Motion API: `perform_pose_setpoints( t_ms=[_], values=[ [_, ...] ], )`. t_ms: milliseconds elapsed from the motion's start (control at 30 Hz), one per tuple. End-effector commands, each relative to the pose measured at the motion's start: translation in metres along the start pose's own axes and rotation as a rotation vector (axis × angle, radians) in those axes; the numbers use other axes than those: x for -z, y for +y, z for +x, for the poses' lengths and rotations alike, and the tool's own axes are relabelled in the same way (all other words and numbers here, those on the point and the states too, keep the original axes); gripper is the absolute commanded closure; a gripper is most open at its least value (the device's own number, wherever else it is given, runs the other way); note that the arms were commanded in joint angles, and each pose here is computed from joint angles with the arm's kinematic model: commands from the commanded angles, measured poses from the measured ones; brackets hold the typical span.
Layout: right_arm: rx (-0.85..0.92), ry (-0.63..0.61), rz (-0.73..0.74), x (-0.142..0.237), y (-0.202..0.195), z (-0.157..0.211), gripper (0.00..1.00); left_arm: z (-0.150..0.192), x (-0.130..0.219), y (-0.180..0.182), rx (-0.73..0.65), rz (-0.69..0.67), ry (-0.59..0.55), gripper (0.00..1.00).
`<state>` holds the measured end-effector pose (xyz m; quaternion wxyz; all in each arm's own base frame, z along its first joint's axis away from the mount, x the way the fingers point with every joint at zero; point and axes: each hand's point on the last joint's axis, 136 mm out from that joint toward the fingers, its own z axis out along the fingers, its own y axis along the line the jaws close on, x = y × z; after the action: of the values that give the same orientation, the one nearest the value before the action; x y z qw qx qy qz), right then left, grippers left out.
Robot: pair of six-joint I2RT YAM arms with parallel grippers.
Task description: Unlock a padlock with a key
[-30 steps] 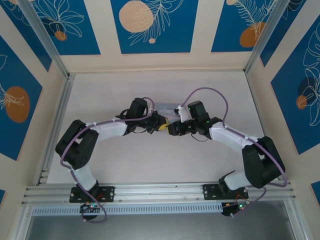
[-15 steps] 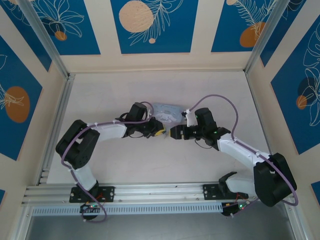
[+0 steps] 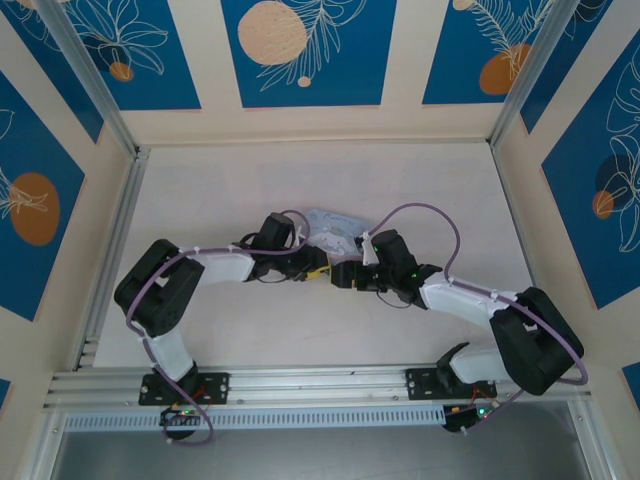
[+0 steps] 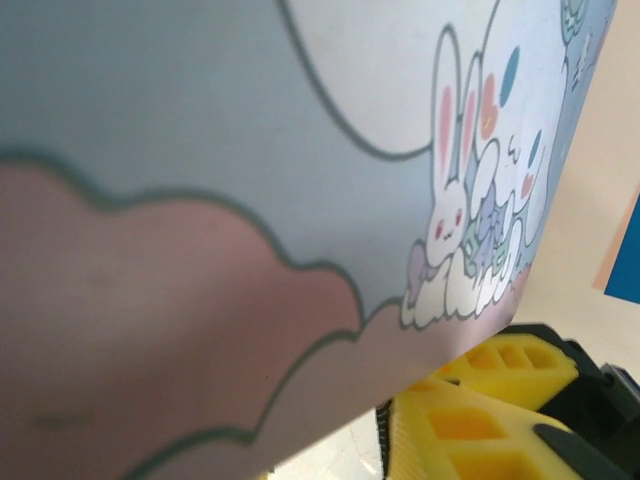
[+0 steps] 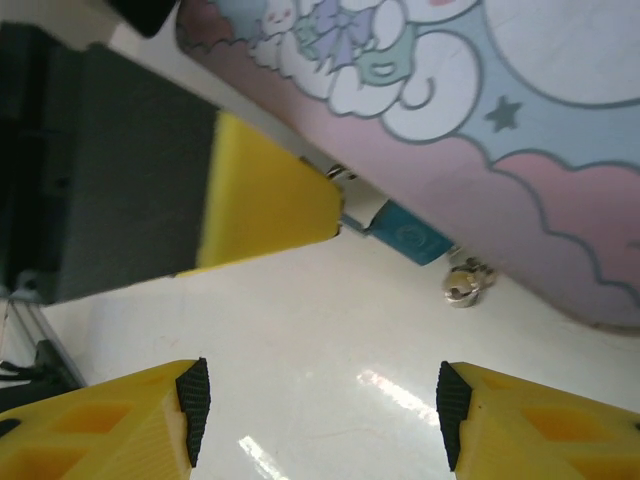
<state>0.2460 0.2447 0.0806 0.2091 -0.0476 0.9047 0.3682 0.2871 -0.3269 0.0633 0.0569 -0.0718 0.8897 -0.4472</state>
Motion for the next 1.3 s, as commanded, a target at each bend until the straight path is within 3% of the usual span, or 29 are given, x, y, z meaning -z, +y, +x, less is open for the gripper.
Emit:
perform_pose_setpoints(
  t_ms=[0, 233, 467, 733, 933, 1267],
  values=[
    [-0.020, -0.054, 0.033, -0.004, -0.002, -0.015, 0.36, 0.015, 0.005, 0.027, 0.052, -0.090, 0.014, 0.61],
    [-0.007, -0.078, 0.073, -0.010, -0.009, -0.041, 0.36, 0.017, 0.037, 0.024, -0.005, -0.135, -0.048, 0.32],
    [0.021, -0.104, 0.081, -0.010, -0.006, -0.088, 0.36, 0.011, 0.065, 0.008, -0.079, -0.174, -0.103, 0.16],
    [0.036, -0.108, 0.074, 0.000, -0.008, -0.066, 0.40, -0.006, 0.086, -0.008, -0.138, -0.186, -0.169, 0.06],
    [0.008, -0.077, 0.100, -0.011, -0.026, -0.040, 0.52, -0.029, 0.094, -0.010, -0.139, -0.190, -0.201, 0.00],
    [0.068, -0.022, 0.154, -0.040, -0.034, -0.033, 0.55, -0.065, 0.104, -0.013, -0.127, -0.181, -0.234, 0.00]
  ],
)
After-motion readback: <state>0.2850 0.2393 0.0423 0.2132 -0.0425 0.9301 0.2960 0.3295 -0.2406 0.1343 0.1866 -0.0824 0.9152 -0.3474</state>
